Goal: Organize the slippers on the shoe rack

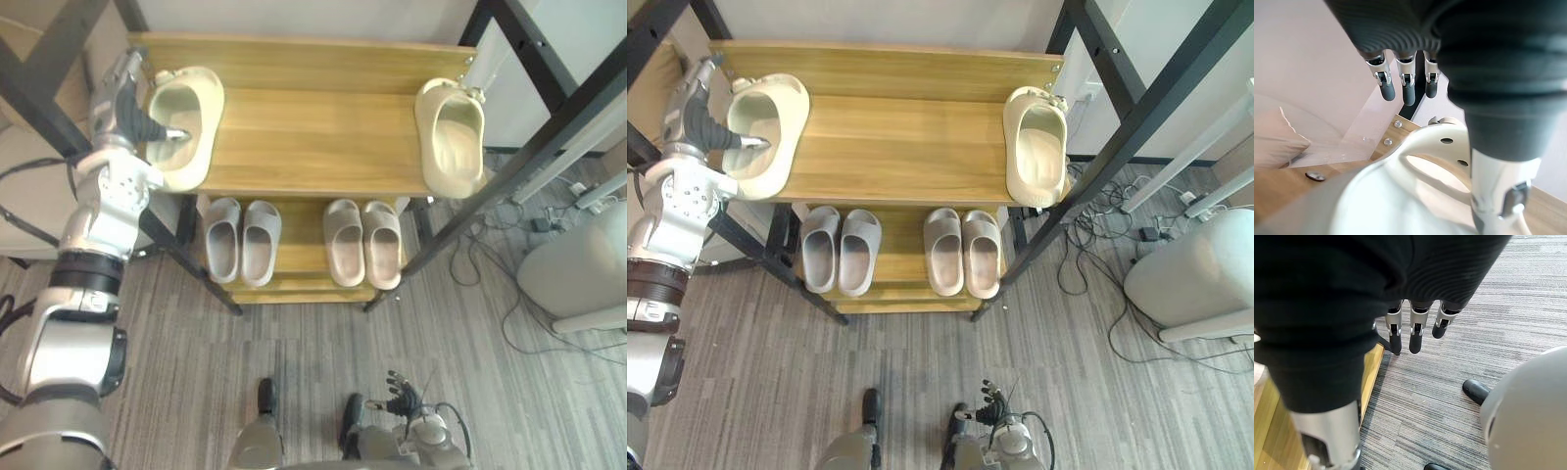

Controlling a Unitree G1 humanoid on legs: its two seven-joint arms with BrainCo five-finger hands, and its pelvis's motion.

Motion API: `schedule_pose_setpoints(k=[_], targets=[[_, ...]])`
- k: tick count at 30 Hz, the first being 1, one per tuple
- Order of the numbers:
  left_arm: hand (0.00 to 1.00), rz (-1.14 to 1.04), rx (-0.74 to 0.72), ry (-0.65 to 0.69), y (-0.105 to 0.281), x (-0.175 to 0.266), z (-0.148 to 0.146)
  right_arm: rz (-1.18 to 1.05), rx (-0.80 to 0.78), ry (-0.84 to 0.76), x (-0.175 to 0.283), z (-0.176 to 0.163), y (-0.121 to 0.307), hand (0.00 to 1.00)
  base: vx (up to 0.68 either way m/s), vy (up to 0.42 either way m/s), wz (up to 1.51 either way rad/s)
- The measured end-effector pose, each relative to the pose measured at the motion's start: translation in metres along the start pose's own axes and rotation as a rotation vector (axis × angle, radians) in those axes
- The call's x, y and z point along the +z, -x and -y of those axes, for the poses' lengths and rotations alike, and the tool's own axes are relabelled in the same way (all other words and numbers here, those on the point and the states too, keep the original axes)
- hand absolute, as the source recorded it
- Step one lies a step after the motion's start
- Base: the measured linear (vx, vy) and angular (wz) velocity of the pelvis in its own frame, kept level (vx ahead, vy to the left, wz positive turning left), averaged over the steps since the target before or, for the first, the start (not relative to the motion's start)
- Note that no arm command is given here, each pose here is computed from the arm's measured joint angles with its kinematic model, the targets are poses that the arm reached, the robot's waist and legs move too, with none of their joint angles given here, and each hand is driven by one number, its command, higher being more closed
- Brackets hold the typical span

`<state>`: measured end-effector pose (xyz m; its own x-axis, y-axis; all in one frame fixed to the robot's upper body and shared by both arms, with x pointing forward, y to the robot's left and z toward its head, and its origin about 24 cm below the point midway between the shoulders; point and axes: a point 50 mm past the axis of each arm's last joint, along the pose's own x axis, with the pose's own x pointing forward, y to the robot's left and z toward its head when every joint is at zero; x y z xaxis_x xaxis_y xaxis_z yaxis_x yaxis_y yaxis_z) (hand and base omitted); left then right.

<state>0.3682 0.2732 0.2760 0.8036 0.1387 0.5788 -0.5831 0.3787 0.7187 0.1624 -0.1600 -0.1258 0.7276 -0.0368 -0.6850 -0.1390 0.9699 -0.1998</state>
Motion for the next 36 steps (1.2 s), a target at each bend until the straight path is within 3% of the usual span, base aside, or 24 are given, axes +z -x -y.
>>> schedule_pose_setpoints(k=[4, 5, 27, 28, 36], targets=[[0.0, -0.011, 0.048, -0.001, -0.009, 0.004, -0.011, 0.033, 0.002, -0.001, 0.006, -0.001, -0.001, 0.0, -0.09, -0.004, -0.1], [1.0, -0.013, 0.065, -0.001, -0.012, 0.005, -0.015, 0.043, 0.001, -0.002, 0.009, -0.001, -0.001, 0.0, -0.11, -0.005, -0.13], [1.0, -0.002, 0.236, 0.024, -0.042, 0.027, -0.067, 0.109, 0.001, -0.056, 0.024, -0.003, -0.001, 0.0, -0.05, 0.032, -0.09], [0.0, -0.004, 0.236, 0.03, -0.042, 0.026, -0.067, 0.109, 0.001, -0.056, 0.024, -0.003, -0.001, 0.0, 0.02, 0.048, 0.0], [0.0, -0.005, 0.228, 0.047, -0.042, 0.028, -0.06, 0.111, 0.017, -0.04, 0.024, -0.006, 0.0, 0.0, 0.0, 0.052, -0.02]])
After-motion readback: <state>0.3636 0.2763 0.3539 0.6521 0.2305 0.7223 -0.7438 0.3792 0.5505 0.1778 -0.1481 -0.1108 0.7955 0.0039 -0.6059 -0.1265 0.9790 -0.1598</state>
